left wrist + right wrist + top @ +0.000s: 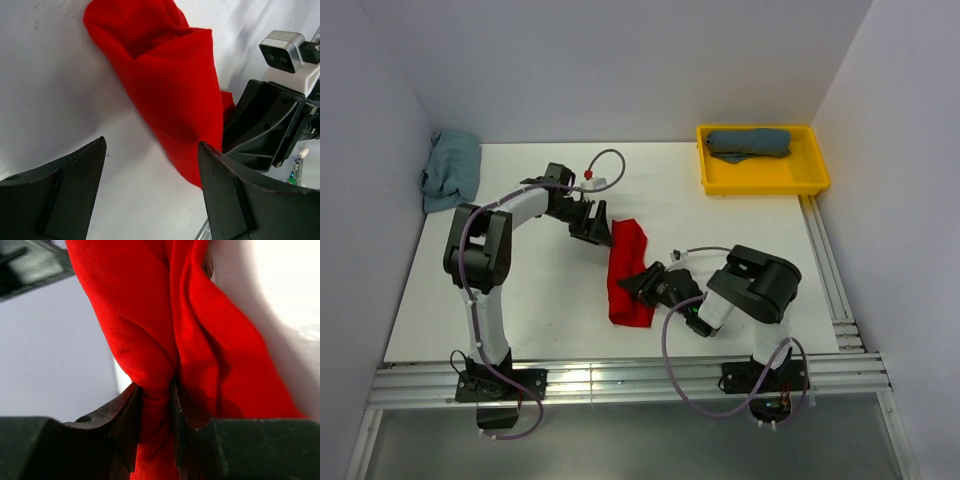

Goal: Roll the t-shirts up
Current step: Roll the tshirt

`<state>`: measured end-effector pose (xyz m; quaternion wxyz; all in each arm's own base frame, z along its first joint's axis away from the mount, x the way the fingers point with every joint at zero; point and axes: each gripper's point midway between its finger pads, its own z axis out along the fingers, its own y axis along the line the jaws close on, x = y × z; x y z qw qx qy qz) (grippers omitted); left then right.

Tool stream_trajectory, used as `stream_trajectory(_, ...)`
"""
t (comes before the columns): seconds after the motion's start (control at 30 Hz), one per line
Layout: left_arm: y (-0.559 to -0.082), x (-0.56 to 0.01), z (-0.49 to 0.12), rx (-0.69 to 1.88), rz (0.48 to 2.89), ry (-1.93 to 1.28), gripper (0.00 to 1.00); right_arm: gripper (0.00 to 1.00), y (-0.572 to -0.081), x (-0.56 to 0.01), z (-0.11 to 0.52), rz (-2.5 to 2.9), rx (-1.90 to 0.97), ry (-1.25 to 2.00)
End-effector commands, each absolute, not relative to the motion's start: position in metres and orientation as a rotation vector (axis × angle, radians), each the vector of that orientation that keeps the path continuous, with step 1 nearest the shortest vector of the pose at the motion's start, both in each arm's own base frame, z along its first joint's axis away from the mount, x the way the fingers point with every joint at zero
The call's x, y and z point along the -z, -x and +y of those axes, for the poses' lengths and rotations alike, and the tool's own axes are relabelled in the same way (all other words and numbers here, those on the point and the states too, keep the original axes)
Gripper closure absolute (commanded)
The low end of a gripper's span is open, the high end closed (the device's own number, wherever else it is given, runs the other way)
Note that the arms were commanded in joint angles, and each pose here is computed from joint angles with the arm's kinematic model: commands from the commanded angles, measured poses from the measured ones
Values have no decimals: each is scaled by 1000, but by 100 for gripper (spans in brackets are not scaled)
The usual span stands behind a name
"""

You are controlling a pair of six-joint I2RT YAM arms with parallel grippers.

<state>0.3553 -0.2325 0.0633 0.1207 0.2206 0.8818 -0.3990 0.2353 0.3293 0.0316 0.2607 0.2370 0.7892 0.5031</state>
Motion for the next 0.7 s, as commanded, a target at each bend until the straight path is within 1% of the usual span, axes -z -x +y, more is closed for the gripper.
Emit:
stream_trajectory(0.0,-361,-66,-250,1265,2443,-699,21,69,-221,-27,337,2163,-1498,-641)
stream_trajectory(0.03,-366,-61,-249,1223,2448,-686,21,69,-222,-25,338,2173,-1492,-640)
stream_trajectory(0.2,-361,-49,-257,1199,2467,-715,23,69,-224,-16,341,2214,-1445,-623)
stream_trajectory(0.27,-362,-47,-259,1178,2500,-662,24,69,-226,-14,344,2234,-1424,-606)
stream_trajectory(0.4,-365,-43,-260,1144,2534,-637,32,68,-228,-10,345,2267,-1377,-593)
stream_trajectory(0.47,-367,-40,-259,1118,2571,-614,42,68,-229,-5,343,2296,-1326,-591)
stream_trajectory(0.5,-370,-37,-256,1073,2594,-593,48,68,-230,-4,341,2300,-1306,-590)
stream_trajectory(0.53,-369,-37,-257,1076,2600,-596,58,67,-229,3,338,2333,-1252,-589)
stream_trajectory(0.57,-369,-38,-257,1063,2606,-591,62,66,-230,-1,337,2335,-1234,-583)
stream_trajectory(0.6,-372,-36,-253,1004,2625,-571,67,64,-228,11,327,2383,-1138,-598)
stream_trajectory(0.63,-373,-36,-252,979,2630,-572,79,60,-232,11,325,2387,-1089,-581)
stream_trajectory(0.67,-373,-38,-252,956,2630,-582,83,58,-234,4,324,2381,-1061,-569)
